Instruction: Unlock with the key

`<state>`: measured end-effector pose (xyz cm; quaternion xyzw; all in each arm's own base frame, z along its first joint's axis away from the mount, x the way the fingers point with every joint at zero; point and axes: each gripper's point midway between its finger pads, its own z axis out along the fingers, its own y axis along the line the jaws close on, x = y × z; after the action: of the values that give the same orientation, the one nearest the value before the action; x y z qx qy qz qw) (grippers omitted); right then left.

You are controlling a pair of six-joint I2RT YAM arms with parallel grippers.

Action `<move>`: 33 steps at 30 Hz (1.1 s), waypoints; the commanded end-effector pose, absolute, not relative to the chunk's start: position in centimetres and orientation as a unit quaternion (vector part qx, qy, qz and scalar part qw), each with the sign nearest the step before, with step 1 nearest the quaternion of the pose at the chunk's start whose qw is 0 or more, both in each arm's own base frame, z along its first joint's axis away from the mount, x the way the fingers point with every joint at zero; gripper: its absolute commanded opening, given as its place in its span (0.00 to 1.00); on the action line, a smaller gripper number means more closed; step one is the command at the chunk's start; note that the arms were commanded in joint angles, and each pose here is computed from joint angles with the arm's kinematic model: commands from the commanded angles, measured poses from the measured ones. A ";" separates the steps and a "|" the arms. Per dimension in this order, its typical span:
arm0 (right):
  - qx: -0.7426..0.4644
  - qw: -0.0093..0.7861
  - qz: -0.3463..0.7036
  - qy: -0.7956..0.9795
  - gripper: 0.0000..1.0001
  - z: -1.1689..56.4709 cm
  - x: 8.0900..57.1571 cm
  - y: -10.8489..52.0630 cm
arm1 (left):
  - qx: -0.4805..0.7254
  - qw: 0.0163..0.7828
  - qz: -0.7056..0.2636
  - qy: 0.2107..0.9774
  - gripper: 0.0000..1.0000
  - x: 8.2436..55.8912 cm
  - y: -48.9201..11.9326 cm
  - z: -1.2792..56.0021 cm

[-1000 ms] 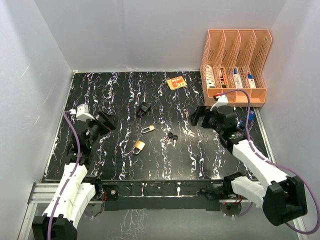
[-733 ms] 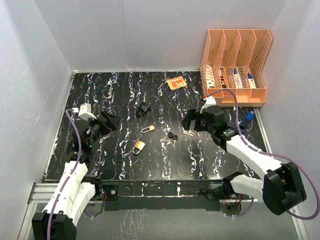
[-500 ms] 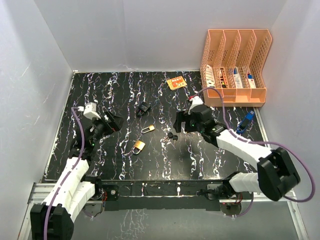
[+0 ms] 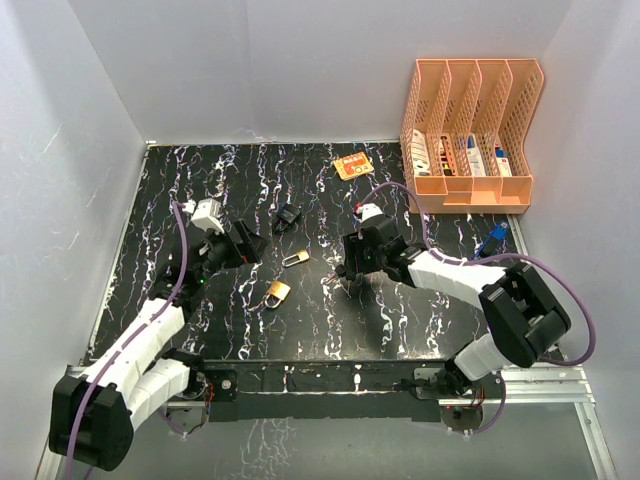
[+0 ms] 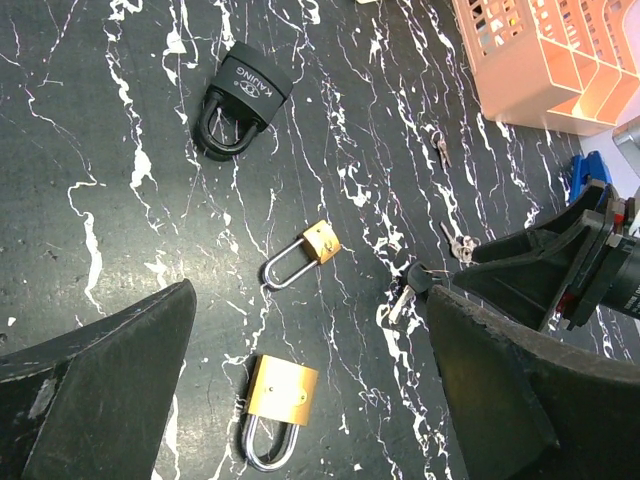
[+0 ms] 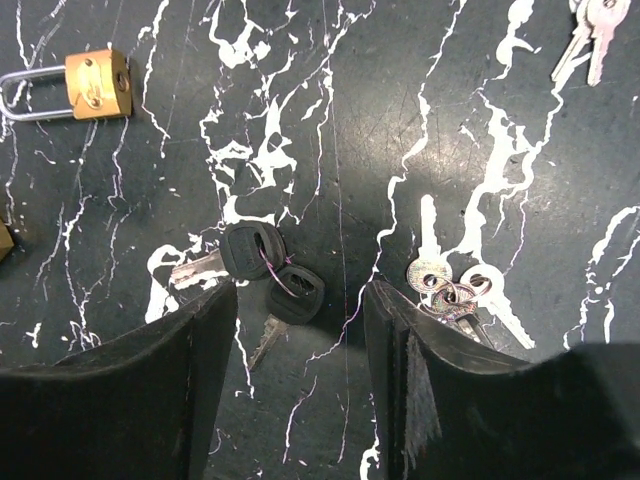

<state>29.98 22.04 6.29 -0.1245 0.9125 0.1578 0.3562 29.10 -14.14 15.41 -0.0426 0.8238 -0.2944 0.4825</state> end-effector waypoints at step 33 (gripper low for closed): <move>-0.156 0.386 0.189 0.890 0.00 7.2 32.2 24.7 | -0.007 0.486 -0.289 0.825 0.98 30.0 -16.0 16.1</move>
<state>30.29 23.39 3.52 -0.1535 0.9158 0.1684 0.3307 29.27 -15.45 14.08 -0.0180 0.8385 -0.2837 0.4649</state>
